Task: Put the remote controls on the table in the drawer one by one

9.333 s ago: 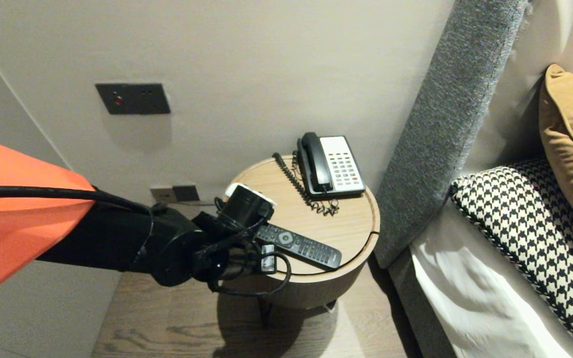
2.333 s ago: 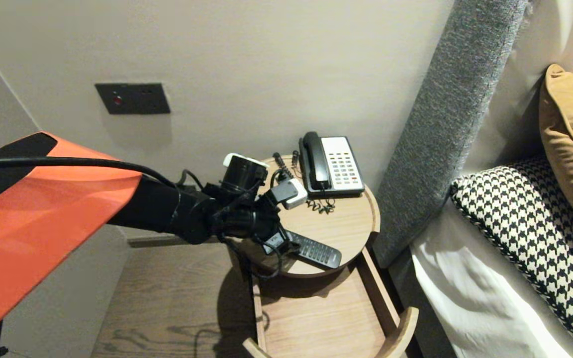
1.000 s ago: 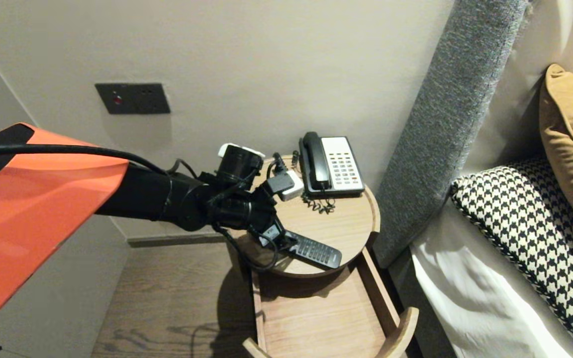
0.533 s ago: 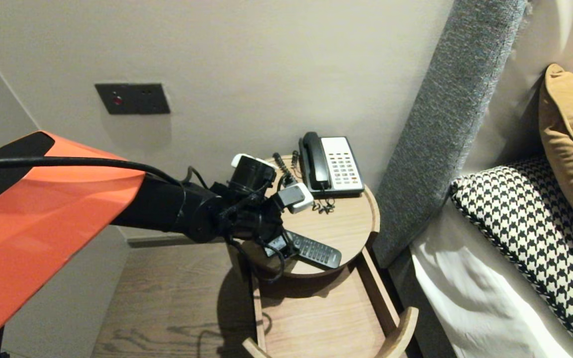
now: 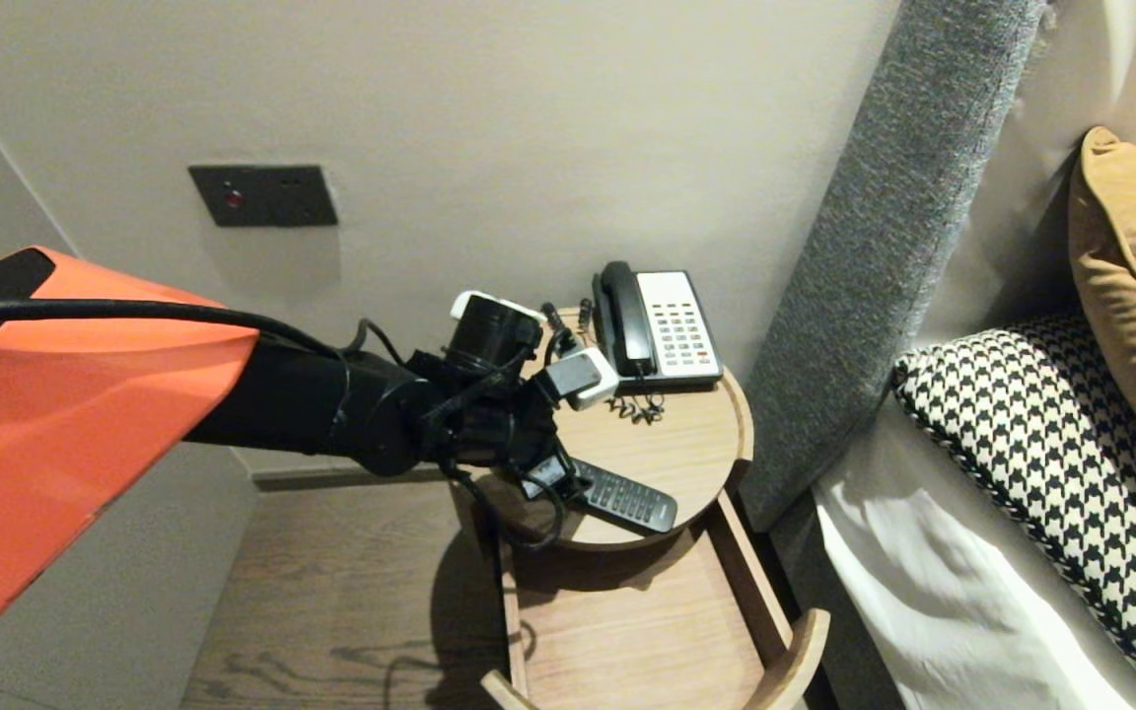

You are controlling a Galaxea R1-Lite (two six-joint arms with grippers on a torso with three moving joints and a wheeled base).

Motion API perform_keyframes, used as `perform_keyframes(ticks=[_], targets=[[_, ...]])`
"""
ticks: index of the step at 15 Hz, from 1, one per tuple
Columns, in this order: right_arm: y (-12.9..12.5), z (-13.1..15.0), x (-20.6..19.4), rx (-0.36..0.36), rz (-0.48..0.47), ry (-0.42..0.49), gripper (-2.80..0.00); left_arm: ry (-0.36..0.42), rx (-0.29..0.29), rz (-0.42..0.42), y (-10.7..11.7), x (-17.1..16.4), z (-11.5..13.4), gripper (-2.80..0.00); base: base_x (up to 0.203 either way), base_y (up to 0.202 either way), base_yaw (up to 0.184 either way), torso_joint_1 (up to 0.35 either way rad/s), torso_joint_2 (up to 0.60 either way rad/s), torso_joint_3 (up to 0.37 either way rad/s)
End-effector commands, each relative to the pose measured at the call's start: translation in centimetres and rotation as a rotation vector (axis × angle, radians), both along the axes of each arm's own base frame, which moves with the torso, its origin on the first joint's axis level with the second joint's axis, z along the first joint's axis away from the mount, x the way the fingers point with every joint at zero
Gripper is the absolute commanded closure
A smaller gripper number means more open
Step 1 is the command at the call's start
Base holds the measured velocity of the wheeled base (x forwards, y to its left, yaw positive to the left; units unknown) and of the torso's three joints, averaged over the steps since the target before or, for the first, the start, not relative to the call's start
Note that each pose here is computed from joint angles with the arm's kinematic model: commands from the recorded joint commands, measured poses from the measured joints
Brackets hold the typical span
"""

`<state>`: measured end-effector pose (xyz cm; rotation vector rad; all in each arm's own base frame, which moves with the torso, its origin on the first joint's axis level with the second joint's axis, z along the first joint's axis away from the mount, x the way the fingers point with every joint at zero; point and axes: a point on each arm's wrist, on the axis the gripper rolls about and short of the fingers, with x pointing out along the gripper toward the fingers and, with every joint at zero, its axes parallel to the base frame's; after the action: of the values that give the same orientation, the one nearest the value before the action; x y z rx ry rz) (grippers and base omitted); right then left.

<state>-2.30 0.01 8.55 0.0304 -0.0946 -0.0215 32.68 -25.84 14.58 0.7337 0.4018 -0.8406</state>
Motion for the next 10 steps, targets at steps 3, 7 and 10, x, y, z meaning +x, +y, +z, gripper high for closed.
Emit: perform_keyframes(ticks=[3, 7, 10], targets=[[0.0, -1.1, 0.3, 0.001, 0.000, 0.041, 0.00, -0.053, -0.039, -0.001, -0.1, 0.3, 0.5, -2.80, 0.000, 0.000, 0.000, 0.000, 0.00, 0.000], [0.0, -1.1, 0.3, 0.001, 0.000, 0.039, 0.00, -0.092, -0.052, -0.003, -0.4, 0.7, -0.4, -2.80, 0.000, 0.000, 0.000, 0.000, 0.00, 0.000], [0.0, -1.1, 0.3, 0.001, 0.000, 0.039, 0.00, -0.062, -0.028, -0.003, -0.3, 0.6, -2.4, -2.80, 0.000, 0.000, 0.000, 0.000, 0.00, 0.000]])
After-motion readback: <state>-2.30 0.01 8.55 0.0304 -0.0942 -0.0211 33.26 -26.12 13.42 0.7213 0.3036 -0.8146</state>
